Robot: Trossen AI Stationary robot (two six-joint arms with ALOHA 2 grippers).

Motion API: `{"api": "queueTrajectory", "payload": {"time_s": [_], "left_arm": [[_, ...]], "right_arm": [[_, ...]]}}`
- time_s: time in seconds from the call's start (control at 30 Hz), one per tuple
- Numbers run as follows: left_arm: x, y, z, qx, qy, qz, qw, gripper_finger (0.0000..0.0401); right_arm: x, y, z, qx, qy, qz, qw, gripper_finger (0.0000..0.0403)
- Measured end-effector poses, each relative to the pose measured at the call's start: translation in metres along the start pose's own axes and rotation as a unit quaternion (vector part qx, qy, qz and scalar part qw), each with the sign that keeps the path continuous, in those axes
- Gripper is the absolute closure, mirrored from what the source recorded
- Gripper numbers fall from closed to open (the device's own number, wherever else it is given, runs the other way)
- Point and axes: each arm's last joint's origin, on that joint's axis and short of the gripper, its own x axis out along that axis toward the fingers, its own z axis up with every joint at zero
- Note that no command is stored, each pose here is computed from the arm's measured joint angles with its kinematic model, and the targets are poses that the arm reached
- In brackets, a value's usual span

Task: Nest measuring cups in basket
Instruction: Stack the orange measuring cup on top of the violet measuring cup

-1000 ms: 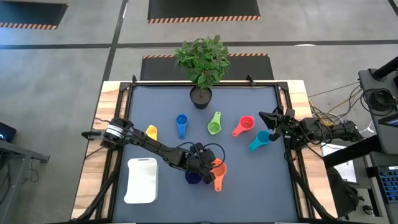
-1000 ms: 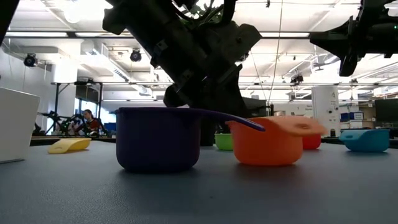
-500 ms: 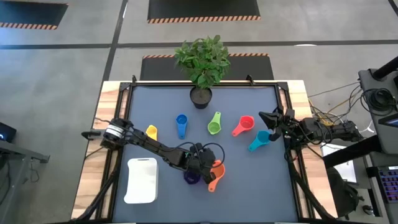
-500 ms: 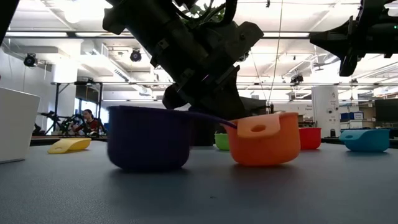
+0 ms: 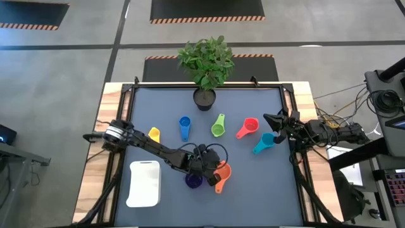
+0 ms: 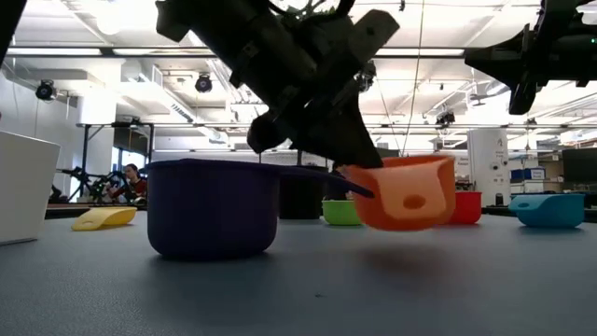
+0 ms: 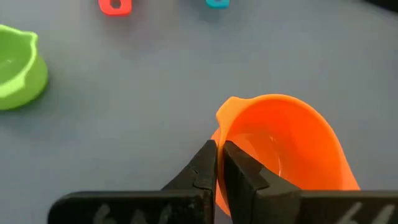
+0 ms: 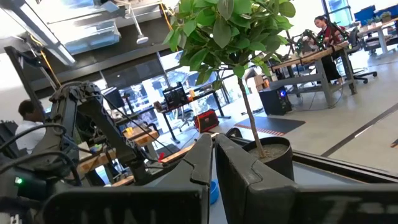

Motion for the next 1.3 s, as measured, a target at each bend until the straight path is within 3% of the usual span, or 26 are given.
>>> {"api": "queueTrajectory", "payload": {"time_s": [0.3,0.43,0.53,0.67,0.93,1.1,1.3], "left_arm": [[-0.022,0.0,0.022,-0.039,-0.027,-0.014,0.999,0.0401],[-0.051,0.004,0.039,-0.072,-0.029,-0.017,0.997,0.0401],[-0.079,0.011,0.045,-0.132,-0.006,0.003,0.991,0.0401],[-0.112,0.015,0.037,-0.22,0.018,0.051,0.974,0.0401],[-0.147,0.009,-0.002,-0.315,0.069,0.136,0.937,0.0401],[-0.153,-0.001,-0.012,-0.339,0.073,0.126,0.929,0.0401],[-0.149,-0.007,-0.022,-0.331,0.077,0.13,0.931,0.0401]], "right_arm": [[0.0,0.0,0.0,0.0,0.0,0.0,1.0,0.0394],[0.0,0.0,0.0,0.0,0.0,0.0,1.0,0.0394],[0.0,0.0,0.0,-0.005,0.0,0.0,1.0,0.0394],[0.0,0.0,0.0,-0.012,0.0,-0.001,1.0,0.0394],[0.0,-0.001,0.0,-0.015,-0.004,-0.015,1.0,0.0394],[0.0,-0.001,0.0,-0.019,-0.005,-0.019,1.0,0.0394],[0.0,-0.001,0.001,-0.018,-0.009,-0.021,1.0,0.0394]]}}
